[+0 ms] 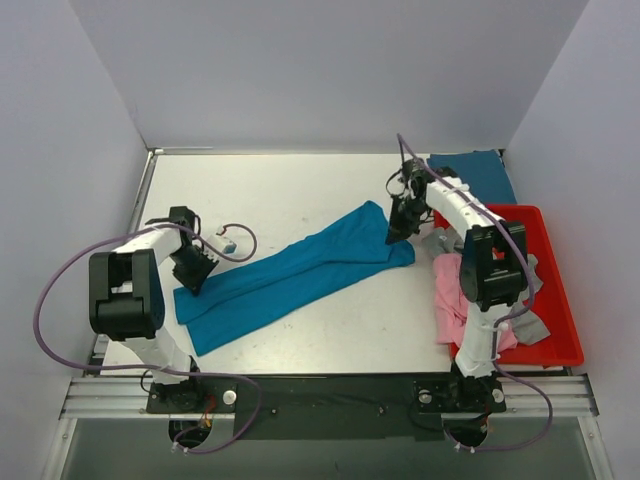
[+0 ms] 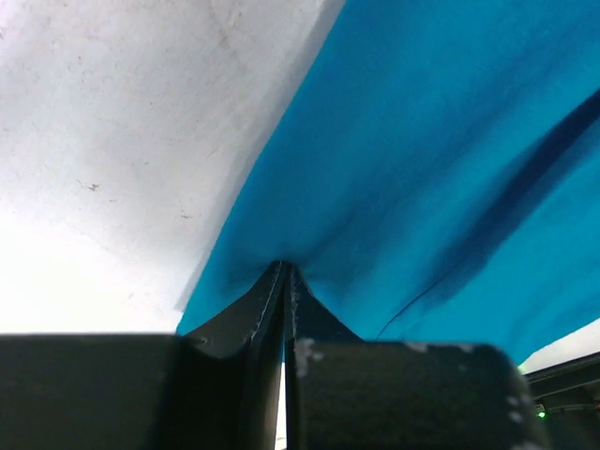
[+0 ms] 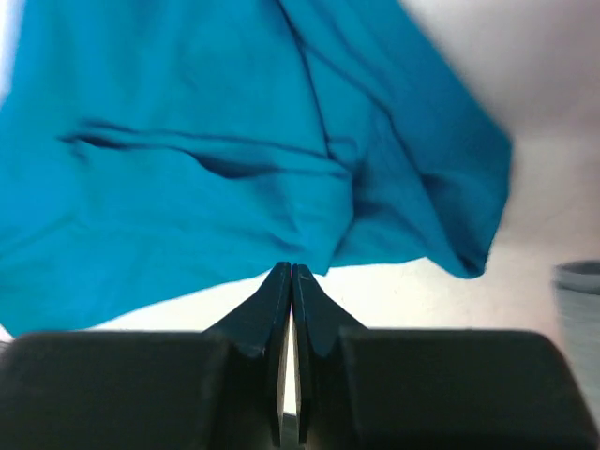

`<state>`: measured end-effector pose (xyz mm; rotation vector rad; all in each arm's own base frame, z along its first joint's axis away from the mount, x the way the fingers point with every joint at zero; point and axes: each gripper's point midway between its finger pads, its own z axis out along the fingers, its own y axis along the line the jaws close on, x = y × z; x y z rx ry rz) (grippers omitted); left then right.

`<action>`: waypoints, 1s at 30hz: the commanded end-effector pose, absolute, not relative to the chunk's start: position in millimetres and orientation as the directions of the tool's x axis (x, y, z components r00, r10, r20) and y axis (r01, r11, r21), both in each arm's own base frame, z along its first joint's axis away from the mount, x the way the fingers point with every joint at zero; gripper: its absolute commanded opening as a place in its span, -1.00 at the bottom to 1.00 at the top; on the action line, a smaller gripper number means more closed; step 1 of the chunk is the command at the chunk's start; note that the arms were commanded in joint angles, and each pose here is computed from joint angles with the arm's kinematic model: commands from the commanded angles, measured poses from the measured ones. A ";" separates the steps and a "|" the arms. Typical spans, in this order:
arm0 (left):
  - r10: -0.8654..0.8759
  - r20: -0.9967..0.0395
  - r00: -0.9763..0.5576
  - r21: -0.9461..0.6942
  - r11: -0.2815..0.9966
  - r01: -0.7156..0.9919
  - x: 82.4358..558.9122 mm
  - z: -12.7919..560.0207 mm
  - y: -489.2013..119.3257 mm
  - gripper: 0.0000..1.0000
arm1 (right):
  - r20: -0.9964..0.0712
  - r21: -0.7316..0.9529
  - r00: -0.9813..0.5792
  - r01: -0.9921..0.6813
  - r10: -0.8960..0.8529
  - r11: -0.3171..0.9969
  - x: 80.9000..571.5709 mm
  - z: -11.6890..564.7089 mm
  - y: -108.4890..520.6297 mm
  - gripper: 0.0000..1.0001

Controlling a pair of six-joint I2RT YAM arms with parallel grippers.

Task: Fold and stack the t-shirts
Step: Rotate the tshirt 90 degrees

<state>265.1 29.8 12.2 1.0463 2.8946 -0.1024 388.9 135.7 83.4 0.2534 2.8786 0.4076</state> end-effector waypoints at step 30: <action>0.776 -0.183 -0.603 -0.207 0.569 0.796 235.1 22.7 -85.4 -0.51 | -0.268 0.530 -0.749 0.411 0.606 0.742 549.6 85.9 107.9 -0.21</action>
